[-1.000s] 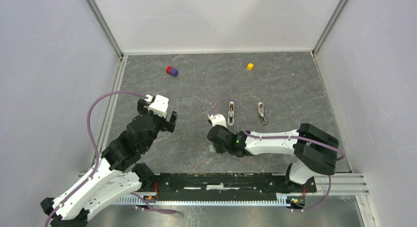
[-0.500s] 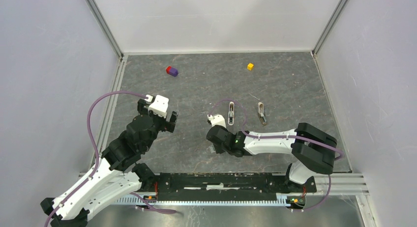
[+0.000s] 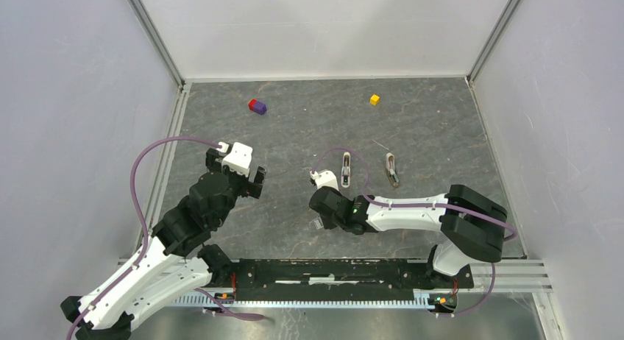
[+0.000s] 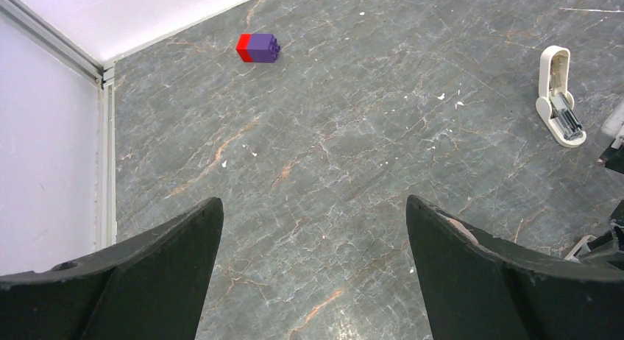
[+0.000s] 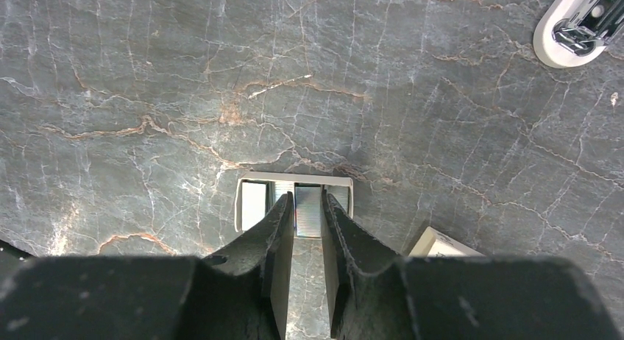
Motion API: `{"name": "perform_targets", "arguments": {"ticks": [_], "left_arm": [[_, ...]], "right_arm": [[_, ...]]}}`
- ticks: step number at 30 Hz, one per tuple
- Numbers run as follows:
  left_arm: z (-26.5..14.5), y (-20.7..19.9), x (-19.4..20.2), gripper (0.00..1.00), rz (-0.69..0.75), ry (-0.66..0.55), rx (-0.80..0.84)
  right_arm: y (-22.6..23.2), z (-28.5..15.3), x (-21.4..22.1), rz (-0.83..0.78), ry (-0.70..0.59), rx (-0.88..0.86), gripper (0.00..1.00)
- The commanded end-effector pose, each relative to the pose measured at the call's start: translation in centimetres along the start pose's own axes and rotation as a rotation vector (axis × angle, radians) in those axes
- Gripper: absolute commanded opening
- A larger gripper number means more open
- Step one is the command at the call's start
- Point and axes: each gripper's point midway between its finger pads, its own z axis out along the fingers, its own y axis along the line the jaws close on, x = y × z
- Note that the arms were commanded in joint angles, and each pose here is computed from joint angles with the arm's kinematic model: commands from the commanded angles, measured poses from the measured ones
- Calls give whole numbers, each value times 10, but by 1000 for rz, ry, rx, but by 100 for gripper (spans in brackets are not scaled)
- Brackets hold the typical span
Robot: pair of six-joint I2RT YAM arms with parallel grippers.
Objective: Load the staples into the stapler
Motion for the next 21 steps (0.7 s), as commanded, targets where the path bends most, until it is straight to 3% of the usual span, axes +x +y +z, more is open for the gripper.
{"name": "perform_targets", "arguments": {"ticks": [1, 21], "left_arm": [[1, 2, -10, 100, -15, -41, -9], [1, 2, -10, 100, -15, -41, -8]], "right_arm": [[8, -8, -22, 8, -62, -16, 26], [6, 5, -9, -19, -28, -5, 32]]}}
